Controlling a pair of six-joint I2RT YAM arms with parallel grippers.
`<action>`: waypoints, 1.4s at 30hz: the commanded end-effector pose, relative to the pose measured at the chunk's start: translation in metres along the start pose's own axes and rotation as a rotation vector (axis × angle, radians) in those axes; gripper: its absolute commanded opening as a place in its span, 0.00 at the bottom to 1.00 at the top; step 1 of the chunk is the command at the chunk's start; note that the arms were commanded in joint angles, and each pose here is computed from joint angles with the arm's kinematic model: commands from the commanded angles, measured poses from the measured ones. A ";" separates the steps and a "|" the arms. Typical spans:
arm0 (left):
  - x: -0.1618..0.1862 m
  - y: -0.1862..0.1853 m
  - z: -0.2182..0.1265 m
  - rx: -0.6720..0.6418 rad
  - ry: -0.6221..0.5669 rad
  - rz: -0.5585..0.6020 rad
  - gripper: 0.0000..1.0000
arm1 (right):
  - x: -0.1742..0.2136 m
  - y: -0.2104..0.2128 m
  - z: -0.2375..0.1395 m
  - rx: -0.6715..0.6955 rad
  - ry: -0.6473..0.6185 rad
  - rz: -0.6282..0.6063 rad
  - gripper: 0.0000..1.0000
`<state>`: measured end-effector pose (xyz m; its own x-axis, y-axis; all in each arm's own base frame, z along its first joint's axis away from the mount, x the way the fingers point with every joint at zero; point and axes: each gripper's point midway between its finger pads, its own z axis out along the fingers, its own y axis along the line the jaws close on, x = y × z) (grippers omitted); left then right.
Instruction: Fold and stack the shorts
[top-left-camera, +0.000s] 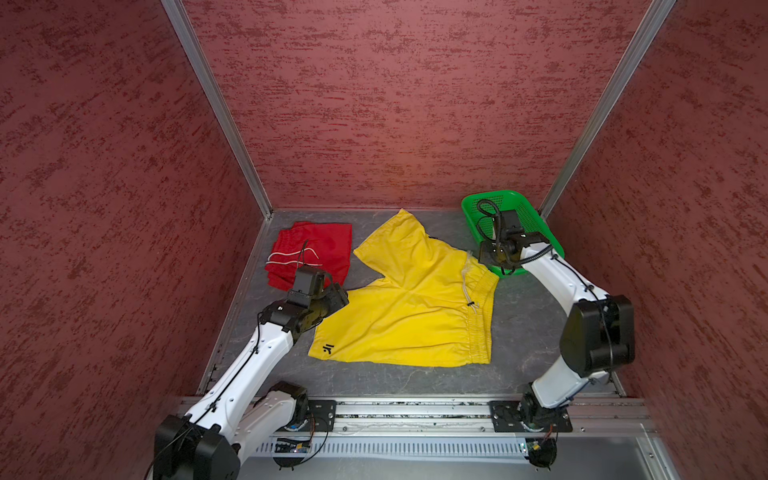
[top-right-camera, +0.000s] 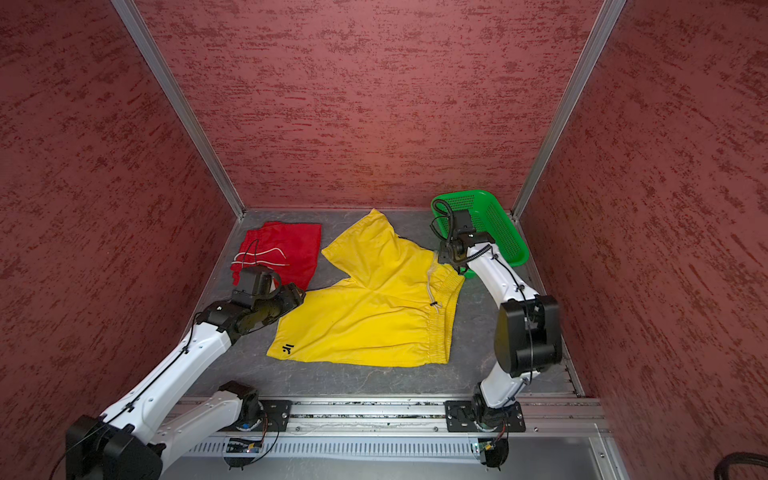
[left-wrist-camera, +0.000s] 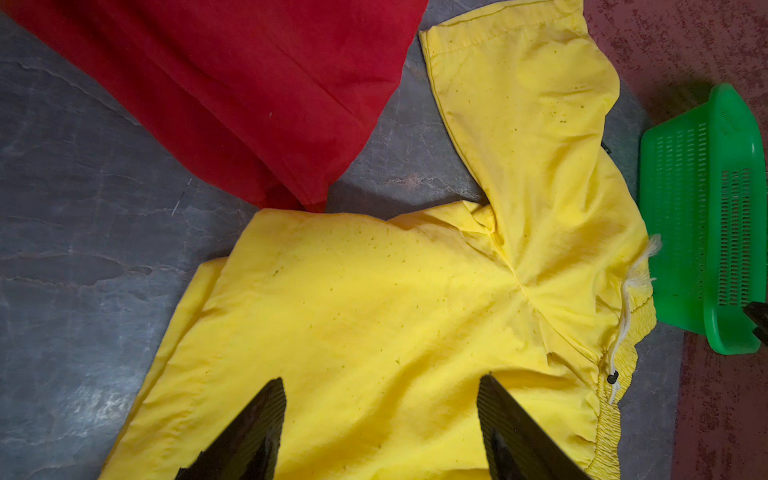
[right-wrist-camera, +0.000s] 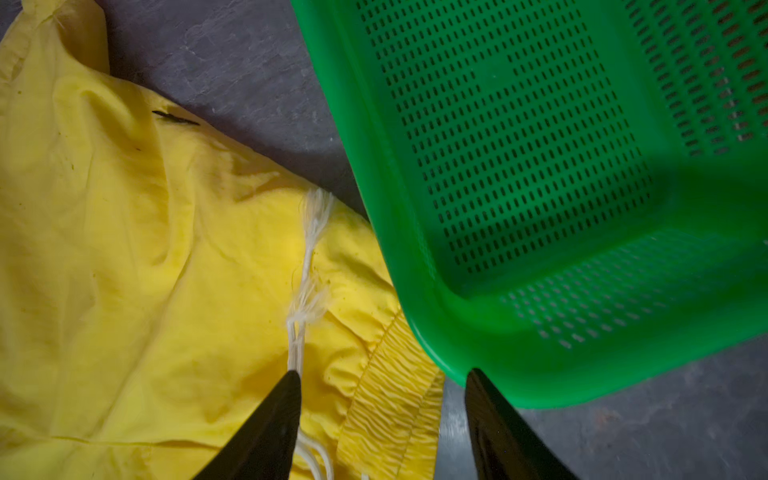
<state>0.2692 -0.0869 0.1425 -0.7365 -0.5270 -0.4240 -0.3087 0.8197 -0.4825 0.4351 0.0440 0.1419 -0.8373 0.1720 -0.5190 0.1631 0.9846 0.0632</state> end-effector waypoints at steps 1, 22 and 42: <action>-0.002 -0.002 0.002 0.017 -0.021 0.014 0.74 | -0.019 0.002 0.023 -0.005 -0.022 -0.018 0.64; -0.001 -0.004 0.006 0.031 -0.022 -0.007 0.74 | -0.072 -0.025 0.101 -0.113 -0.029 0.219 0.33; 0.040 -0.053 0.035 0.131 0.096 0.183 0.73 | 0.059 0.019 -0.097 -0.599 -0.107 0.318 0.56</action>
<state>0.2736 -0.1463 0.1183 -0.8268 -0.3618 -0.4308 -0.1345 0.8706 -0.4732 0.3697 0.0573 0.2256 -0.6642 0.4389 -0.6051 0.0242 0.8217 0.5694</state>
